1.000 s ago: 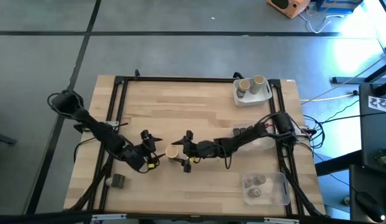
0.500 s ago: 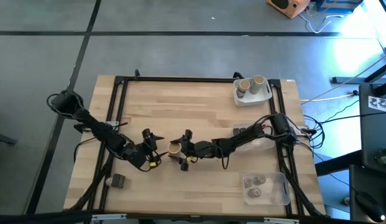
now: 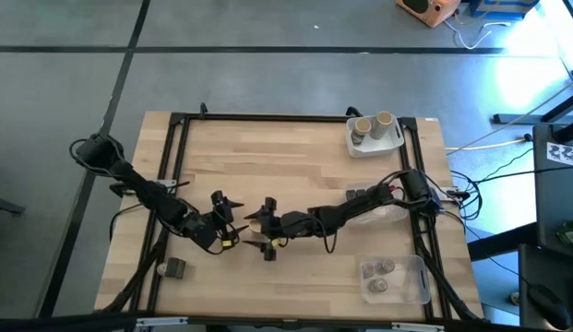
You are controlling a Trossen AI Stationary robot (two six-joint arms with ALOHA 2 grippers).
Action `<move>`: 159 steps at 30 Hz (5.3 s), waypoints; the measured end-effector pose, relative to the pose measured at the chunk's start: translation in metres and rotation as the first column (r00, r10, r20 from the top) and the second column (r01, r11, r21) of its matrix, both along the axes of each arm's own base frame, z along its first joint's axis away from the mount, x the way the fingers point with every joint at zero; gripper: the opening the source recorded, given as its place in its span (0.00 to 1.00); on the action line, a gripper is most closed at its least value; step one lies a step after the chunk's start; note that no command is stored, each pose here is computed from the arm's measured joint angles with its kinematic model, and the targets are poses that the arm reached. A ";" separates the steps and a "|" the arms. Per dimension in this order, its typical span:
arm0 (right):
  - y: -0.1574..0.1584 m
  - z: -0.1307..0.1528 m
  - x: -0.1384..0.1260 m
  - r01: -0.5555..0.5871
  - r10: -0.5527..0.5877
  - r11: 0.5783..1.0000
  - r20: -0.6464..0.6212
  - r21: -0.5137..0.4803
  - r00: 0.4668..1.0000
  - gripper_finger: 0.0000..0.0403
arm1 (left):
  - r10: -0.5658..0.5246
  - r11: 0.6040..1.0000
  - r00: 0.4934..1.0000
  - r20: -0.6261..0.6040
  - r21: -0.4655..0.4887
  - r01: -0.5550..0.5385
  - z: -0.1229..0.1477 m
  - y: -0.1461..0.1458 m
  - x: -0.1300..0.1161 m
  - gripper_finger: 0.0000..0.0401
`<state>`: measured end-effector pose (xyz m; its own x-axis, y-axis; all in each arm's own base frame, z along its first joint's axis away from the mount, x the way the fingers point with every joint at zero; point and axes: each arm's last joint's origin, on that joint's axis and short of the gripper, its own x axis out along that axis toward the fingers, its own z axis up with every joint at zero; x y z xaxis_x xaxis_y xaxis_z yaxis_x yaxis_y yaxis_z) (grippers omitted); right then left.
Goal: Sort spices by type
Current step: Put the brown seasoning bottle into the white bin
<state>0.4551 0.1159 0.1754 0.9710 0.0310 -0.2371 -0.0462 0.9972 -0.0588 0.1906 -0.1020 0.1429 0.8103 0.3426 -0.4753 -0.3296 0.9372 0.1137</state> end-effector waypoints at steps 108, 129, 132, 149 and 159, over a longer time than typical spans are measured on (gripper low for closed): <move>-0.170 0.097 -0.248 0.877 -0.974 0.106 -0.228 -0.468 -0.004 0.70 | 0.063 0.988 0.996 -0.068 0.146 -0.052 0.000 0.027 0.012 0.81; -0.249 0.015 -0.266 0.979 -0.970 0.044 -0.242 -0.198 -0.005 0.70 | 0.126 0.937 0.973 -0.193 0.346 -0.053 0.000 0.062 0.022 0.81; -0.252 0.009 -0.270 0.987 -0.975 0.022 -0.223 -0.159 -0.014 0.70 | 0.141 0.936 0.971 -0.192 0.344 -0.068 0.000 0.066 0.022 0.81; -0.250 0.001 -0.270 0.991 -0.984 0.023 -0.178 -0.134 -0.001 0.70 | 0.152 0.937 0.971 -0.187 0.339 -0.081 0.000 0.067 0.022 0.81; -0.239 0.019 -0.276 0.971 -0.972 0.059 -0.237 -0.231 0.003 0.70 | 0.153 0.938 0.970 -0.186 0.336 -0.084 0.000 0.067 0.022 0.81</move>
